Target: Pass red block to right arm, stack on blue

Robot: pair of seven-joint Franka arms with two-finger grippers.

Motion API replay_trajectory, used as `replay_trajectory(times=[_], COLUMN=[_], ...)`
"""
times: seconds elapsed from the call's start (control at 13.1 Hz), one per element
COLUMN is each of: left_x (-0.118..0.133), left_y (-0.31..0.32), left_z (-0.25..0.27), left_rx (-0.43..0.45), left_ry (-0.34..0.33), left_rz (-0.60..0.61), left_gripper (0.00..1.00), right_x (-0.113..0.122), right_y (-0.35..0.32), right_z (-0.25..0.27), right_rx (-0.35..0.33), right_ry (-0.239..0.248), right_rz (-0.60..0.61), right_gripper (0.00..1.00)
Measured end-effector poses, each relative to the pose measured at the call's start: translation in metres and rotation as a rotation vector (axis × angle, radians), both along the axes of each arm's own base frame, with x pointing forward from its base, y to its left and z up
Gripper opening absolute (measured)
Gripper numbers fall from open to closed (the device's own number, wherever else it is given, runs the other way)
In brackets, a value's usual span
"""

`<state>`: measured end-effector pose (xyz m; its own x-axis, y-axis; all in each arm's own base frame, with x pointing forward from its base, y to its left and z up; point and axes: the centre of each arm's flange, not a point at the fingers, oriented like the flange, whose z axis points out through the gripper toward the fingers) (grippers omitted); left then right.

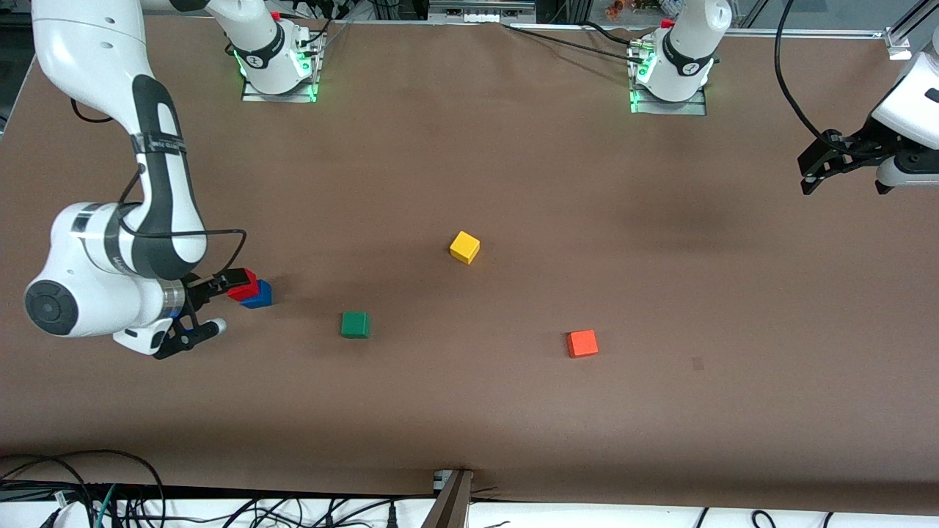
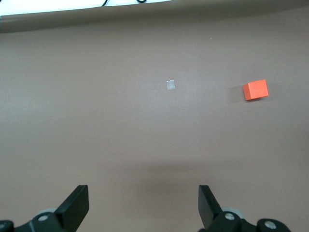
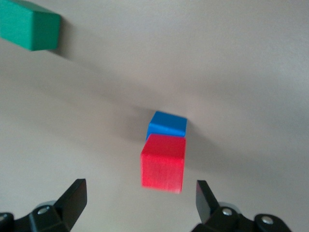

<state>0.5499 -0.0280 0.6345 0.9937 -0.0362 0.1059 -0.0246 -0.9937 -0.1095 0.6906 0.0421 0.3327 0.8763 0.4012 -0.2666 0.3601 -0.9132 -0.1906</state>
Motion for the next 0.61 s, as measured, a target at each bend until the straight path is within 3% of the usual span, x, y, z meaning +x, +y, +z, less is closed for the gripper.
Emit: replay_trajectory(times=[0.61], left_x=[0.014], left_y=[-0.005], left_z=[-0.022], left_rx=[-0.052], left_ry=[0.037], left_rz=[-0.006], left_gripper=[1.0], right_x=[-0.023], right_y=[-0.034], right_z=[0.102], right_rx=[0.006], right_ry=[0.014], right_rz=[-0.05], right_gripper=[1.0])
